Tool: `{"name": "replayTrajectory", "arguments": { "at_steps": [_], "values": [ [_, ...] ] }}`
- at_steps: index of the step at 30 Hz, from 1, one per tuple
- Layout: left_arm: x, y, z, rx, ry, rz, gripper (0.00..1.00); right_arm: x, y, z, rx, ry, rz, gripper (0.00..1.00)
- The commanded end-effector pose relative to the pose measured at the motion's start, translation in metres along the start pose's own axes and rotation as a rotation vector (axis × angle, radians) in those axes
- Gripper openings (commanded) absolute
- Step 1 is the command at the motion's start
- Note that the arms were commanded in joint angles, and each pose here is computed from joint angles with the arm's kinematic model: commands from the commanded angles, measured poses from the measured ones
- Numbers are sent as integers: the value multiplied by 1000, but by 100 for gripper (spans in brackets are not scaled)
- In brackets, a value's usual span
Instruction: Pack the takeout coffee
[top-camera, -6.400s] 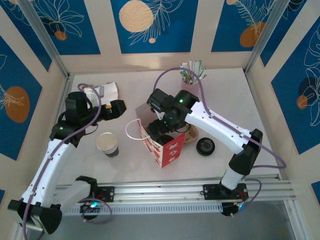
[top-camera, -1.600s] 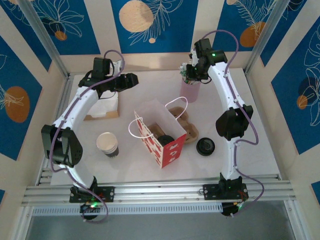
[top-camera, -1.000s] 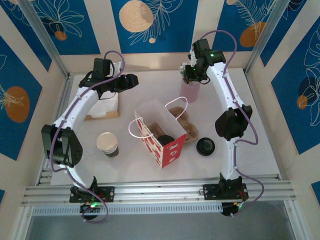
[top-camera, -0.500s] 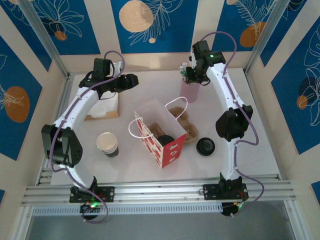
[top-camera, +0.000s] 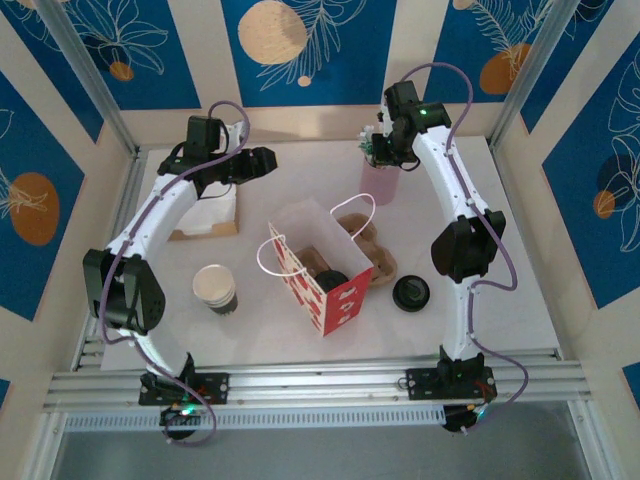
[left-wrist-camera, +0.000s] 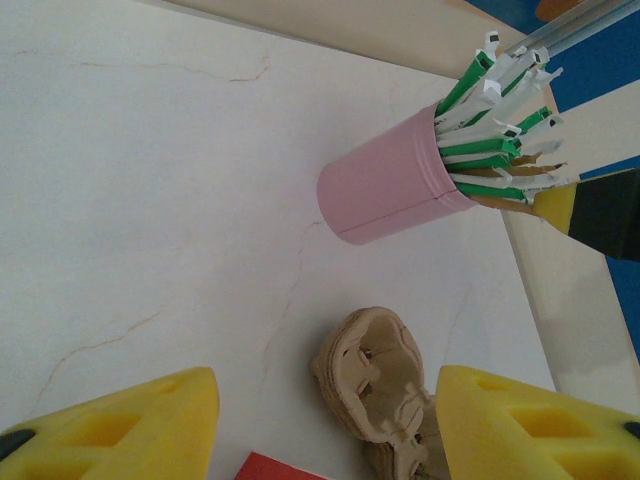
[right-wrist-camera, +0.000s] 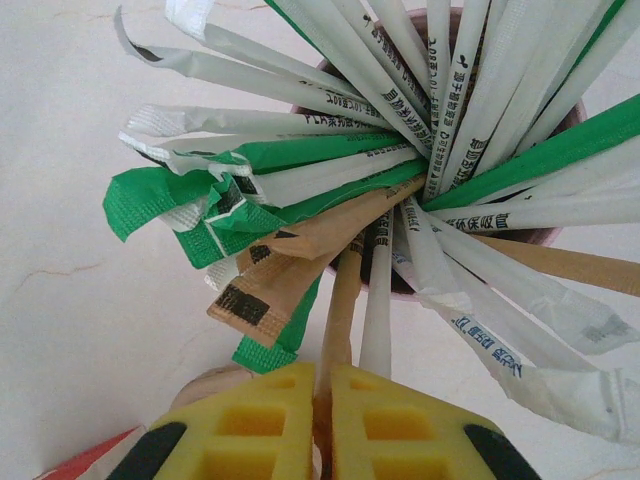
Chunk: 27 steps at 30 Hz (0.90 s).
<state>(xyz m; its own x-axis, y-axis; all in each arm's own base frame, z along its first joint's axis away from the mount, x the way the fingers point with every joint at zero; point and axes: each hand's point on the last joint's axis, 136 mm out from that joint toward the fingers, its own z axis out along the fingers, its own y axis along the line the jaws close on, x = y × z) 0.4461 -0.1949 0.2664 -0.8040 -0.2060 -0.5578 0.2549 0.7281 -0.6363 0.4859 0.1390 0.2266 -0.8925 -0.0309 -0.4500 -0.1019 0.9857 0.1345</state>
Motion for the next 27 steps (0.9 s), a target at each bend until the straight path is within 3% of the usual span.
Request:
{"name": "replayTrajectory", "arguments": {
  "at_steps": [1, 14, 27],
  "values": [
    [-7, -13, -17, 30, -35, 28, 59, -9, 8, -32, -5, -69, -27, 12],
    [-11, -32, -47, 39, -92, 61, 59, -15, 11, -73, 21, -142, -39, 11],
    [-4, -62, -93, 78, -154, 98, 59, 0, 14, -169, 15, -294, -42, 11]
  ]
}}
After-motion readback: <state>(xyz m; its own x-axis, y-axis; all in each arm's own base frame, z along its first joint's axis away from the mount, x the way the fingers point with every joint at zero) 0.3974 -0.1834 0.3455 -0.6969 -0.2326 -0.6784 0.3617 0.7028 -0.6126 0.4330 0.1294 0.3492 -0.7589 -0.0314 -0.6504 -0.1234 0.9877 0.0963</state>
